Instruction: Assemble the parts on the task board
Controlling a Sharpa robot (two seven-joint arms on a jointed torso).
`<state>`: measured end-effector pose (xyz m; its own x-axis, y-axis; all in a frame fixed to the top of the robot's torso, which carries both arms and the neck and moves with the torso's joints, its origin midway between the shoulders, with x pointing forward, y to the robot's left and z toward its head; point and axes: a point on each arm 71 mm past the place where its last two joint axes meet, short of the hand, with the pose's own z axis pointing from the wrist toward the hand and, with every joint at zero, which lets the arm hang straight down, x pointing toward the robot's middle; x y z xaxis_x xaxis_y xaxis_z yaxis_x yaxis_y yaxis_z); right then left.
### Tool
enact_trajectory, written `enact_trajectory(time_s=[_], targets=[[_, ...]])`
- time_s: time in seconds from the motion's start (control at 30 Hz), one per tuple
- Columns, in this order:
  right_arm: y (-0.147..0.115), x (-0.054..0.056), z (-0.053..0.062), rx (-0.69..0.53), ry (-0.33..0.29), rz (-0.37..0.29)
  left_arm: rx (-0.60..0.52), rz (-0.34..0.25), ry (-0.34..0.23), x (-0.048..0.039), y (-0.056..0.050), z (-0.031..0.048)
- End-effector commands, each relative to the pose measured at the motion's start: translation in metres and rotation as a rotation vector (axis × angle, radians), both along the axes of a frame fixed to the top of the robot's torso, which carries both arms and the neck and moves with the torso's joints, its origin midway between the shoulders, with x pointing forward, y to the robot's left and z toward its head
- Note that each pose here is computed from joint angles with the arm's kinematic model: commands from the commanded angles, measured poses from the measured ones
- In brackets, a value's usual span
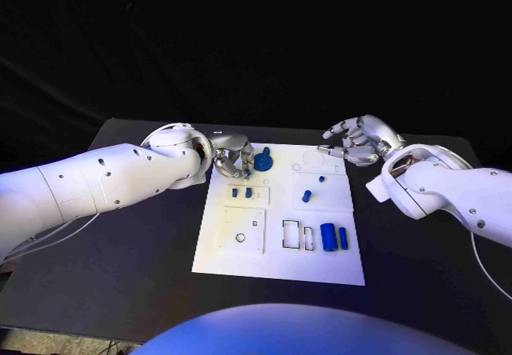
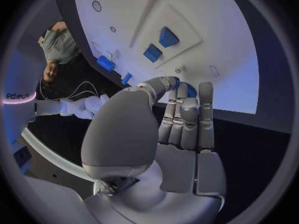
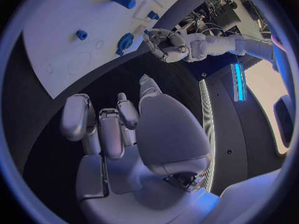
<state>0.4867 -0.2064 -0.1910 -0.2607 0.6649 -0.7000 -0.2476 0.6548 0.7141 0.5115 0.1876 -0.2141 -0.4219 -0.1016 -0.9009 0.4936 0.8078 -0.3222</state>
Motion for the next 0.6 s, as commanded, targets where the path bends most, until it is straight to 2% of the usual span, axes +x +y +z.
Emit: enact_trajectory(time_s=[0.03,0.6], targets=[[0.0005,-0.0005,0.0001,-0.002,-0.005,0.007,0.040,-0.001,0.035,-0.0003,0.0017,-0.0034],[-0.0002,-0.0006,0.0000,-0.003,-0.005,0.005,0.061,0.007,0.051,0.0013,0.0024,-0.0058]])
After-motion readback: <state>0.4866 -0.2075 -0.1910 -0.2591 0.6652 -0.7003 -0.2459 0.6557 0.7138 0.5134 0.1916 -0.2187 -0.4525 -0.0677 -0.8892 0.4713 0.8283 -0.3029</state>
